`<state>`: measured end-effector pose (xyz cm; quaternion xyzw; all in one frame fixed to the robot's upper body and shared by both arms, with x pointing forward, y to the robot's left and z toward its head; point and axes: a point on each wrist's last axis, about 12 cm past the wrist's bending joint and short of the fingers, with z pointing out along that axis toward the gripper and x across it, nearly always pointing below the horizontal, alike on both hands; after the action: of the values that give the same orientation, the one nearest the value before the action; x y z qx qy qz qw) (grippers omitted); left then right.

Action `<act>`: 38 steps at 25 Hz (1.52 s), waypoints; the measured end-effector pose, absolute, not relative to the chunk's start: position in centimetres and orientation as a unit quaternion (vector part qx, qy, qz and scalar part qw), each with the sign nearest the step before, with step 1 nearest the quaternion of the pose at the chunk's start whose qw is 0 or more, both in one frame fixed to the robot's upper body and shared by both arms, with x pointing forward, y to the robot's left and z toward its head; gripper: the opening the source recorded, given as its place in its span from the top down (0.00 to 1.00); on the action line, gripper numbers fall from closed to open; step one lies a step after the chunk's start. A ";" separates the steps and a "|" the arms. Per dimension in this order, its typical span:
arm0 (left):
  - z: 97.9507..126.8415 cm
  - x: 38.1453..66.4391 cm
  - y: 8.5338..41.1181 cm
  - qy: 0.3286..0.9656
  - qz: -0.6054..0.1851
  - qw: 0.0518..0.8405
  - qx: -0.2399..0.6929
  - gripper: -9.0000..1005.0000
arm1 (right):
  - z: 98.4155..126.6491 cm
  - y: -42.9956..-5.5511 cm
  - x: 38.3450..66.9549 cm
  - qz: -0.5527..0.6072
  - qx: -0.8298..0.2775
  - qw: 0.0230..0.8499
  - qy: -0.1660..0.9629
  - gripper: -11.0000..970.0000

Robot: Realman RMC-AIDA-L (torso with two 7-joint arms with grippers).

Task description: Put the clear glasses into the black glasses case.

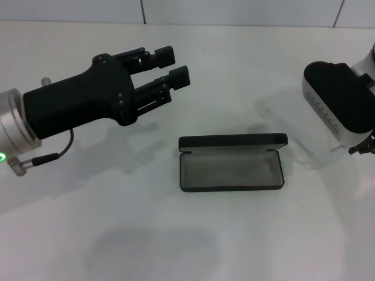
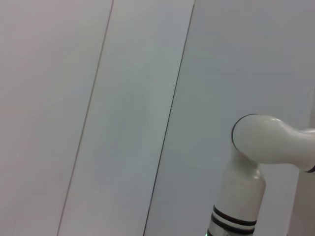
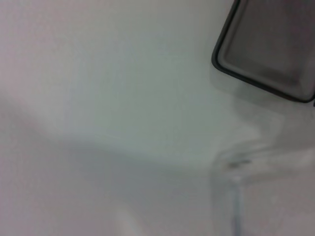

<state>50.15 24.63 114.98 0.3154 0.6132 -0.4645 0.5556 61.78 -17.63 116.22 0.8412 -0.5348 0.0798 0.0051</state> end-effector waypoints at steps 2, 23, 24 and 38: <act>114.9 50.1 24.7 0.614 -0.465 0.554 0.314 0.52 | 116.3 -17.7 61.7 0.081 0.839 0.005 -0.539 0.78; 116.9 49.5 26.5 0.567 -0.486 0.582 0.323 0.56 | 125.2 -22.2 54.7 -0.071 0.701 -0.271 -0.656 0.89; 117.1 49.4 26.6 0.561 -0.487 0.587 0.322 0.57 | 125.6 -22.4 54.1 -0.095 0.694 -0.296 -0.649 0.89; 120.4 50.4 26.6 0.480 -0.513 0.623 0.344 0.70 | 121.1 -24.6 50.6 -0.412 0.565 -0.510 -0.501 0.89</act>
<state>50.36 26.65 120.42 0.3436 0.4804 -0.5133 0.6227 50.59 -24.59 121.11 0.5647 -0.5012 -0.4115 -0.5105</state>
